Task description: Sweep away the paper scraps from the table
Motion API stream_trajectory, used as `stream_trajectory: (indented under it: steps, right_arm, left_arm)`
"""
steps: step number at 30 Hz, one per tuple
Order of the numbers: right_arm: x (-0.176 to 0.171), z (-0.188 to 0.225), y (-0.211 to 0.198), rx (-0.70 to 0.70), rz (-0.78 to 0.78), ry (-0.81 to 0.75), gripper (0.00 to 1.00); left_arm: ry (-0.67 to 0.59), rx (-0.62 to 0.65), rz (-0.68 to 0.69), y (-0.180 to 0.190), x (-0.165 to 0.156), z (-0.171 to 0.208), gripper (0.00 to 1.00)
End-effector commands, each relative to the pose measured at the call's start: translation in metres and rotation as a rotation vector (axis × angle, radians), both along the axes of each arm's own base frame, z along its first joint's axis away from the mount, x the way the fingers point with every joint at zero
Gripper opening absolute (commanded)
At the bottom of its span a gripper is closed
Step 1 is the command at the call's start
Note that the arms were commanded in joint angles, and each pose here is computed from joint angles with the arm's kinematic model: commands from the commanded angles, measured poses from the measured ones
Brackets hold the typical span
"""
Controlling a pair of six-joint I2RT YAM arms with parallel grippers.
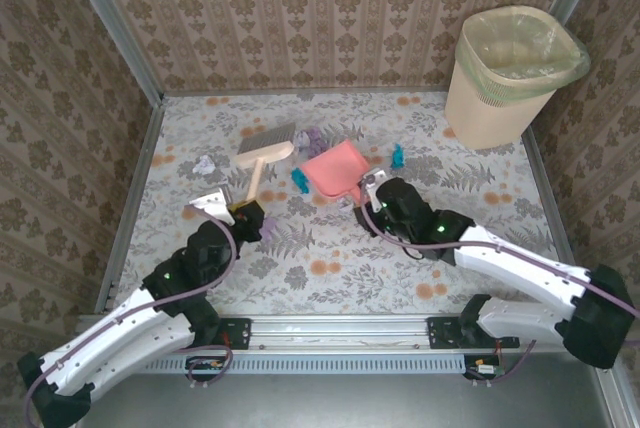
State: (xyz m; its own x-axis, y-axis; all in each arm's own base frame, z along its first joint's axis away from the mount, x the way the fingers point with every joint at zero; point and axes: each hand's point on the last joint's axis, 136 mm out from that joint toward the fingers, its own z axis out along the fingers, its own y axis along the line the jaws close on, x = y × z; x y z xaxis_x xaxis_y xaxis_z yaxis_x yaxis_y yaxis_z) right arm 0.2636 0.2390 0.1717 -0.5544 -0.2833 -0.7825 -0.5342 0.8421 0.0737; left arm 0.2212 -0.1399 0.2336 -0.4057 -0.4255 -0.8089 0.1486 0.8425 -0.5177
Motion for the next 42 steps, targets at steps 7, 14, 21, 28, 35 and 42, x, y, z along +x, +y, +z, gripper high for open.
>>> stream_trajectory:
  steps: [7,14,21,28,35,42]
  right_arm:
    - [-0.025,-0.030,0.045,0.076,0.249,0.056,0.00]
    - [-0.048,-0.042,0.071,0.015,0.371,0.116,0.00]
    - [-0.066,-0.045,0.082,-0.025,0.454,0.190,0.00]
    - [-0.074,-0.060,0.084,-0.090,0.487,0.276,0.00]
    - [-0.076,-0.080,0.087,-0.174,0.489,0.323,0.00]
    - [-0.070,-0.098,0.088,-0.223,0.471,0.343,0.00]
  left_arm:
    - [0.168,0.073,0.064,0.022,0.022,0.028,0.00]
    - [0.408,0.058,0.004,0.031,0.030,0.019,0.00]
    - [0.526,0.194,0.039,0.056,0.010,0.017,0.00]
    - [0.704,0.297,0.079,0.071,-0.007,0.000,0.00]
    - [0.785,0.266,0.022,0.060,-0.012,-0.011,0.00]
    - [0.847,0.300,-0.002,0.058,-0.012,-0.026,0.00]
